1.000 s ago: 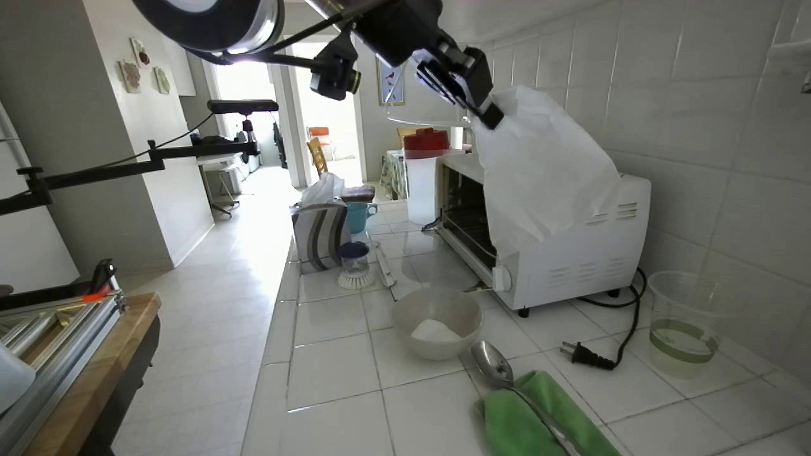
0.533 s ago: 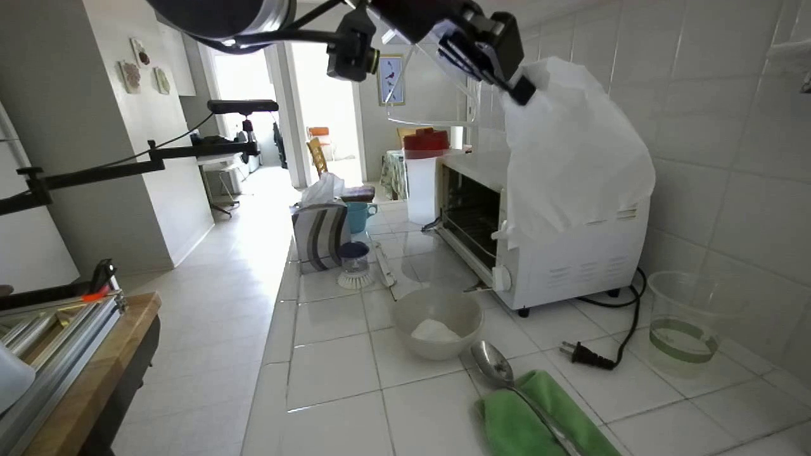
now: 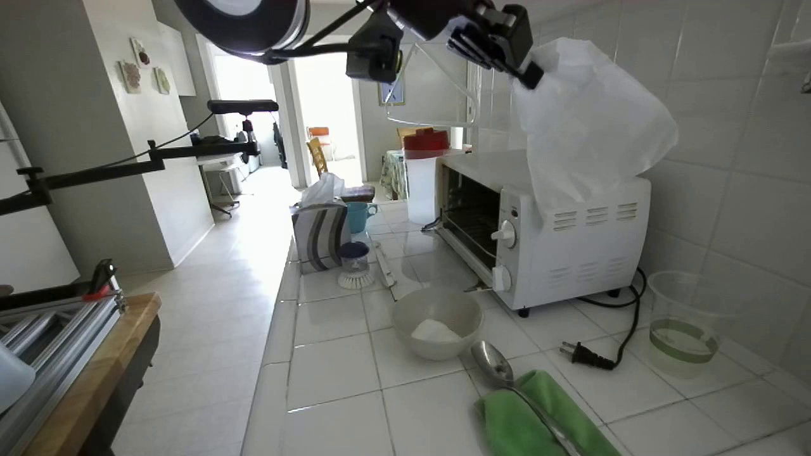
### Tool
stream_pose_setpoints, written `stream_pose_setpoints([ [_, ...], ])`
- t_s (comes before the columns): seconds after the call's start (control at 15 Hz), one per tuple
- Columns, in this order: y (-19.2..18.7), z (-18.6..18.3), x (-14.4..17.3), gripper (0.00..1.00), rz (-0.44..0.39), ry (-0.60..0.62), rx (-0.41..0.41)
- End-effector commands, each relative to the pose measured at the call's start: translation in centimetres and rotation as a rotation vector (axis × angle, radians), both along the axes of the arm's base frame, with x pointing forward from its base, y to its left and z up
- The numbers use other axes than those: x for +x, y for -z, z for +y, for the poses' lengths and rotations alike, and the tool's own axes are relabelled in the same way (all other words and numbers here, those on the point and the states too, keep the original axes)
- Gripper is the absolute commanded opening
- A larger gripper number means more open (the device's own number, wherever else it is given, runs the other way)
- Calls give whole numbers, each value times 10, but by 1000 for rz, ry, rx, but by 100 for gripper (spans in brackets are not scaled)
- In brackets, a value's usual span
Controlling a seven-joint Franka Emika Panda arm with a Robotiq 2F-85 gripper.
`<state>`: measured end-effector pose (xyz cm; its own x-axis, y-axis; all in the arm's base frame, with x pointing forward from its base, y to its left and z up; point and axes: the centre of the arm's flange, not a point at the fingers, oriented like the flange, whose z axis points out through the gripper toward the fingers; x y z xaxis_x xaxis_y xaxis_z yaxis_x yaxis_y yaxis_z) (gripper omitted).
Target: Use the paper towel to clean the top of the grill
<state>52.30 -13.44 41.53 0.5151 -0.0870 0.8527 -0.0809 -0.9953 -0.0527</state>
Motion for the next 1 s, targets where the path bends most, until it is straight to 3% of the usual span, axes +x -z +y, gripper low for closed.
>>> stream_pose_setpoints([
  [0.0, 28, -1, 29, 0, -55, -68, 19],
  [0.4, 51, 5, 42, 0, -69, -116, 90],
  [0.93, 78, 13, 58, 0, -12, -211, 139],
])
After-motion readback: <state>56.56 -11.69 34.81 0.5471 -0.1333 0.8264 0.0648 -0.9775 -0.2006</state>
